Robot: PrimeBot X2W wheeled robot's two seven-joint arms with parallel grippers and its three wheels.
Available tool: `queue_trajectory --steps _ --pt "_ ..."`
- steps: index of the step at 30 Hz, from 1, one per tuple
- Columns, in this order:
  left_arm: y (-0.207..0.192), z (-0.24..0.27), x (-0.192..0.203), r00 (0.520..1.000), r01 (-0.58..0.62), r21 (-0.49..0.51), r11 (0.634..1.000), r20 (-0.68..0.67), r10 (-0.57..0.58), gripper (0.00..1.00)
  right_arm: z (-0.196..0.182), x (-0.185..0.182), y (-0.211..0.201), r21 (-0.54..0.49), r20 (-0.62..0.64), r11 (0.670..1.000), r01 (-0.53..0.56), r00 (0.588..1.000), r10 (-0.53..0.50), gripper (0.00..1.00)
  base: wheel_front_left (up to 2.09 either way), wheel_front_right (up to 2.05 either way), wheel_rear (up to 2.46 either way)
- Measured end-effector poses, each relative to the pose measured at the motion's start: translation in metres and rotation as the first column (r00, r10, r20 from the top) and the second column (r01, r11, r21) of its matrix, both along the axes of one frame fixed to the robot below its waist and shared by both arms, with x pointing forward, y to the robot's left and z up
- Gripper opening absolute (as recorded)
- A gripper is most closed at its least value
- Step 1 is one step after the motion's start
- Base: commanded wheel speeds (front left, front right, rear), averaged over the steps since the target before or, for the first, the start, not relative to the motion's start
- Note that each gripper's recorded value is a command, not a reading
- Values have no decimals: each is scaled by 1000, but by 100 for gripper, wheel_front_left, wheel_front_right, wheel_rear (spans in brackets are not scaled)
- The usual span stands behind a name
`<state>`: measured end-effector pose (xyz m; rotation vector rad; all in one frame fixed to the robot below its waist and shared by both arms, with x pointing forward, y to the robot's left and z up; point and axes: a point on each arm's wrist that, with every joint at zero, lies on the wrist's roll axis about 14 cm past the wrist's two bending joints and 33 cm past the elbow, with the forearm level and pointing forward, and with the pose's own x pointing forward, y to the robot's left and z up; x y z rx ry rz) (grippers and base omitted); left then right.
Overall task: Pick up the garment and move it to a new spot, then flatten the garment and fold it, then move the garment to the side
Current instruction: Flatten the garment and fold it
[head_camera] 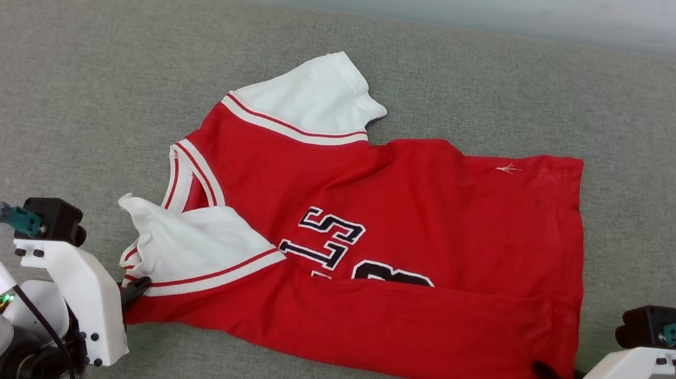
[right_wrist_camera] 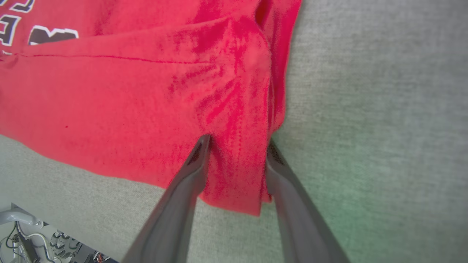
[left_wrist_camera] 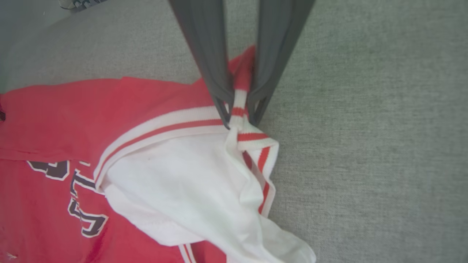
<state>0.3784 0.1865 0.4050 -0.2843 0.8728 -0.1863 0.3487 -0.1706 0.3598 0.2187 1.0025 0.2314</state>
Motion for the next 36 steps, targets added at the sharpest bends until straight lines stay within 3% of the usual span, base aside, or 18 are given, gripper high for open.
queue_trajectory --steps 13,22,32,34,35,36 --pt "-6 20 -9 997 16 -14 1000 80 -15 0 31 14 -8 -3 125 1000 2 992 -1 0 0 0 0" --pt "5 25 -54 996 -44 -18 999 75 46 0 41 -25 -11 -8 128 1000 0 992 1 0 0 0 0" --pt "8 3 -95 993 -114 -58 992 -28 112 0 24 -69 -11 40 58 997 73 995 -75 0 0 0 0" --pt "7 -4 -97 992 -121 -63 991 -41 119 0 19 -75 -7 56 41 994 90 995 -92 49 0 0 0" --pt "8 -8 -98 991 -130 -62 990 -47 127 16 18 -75 -7 62 47 993 100 994 -103 100 0 0 0" --pt "7 -11 -98 989 -140 -68 988 -50 137 99 17 -75 -7 67 56 991 112 992 -116 100 0 0 0"
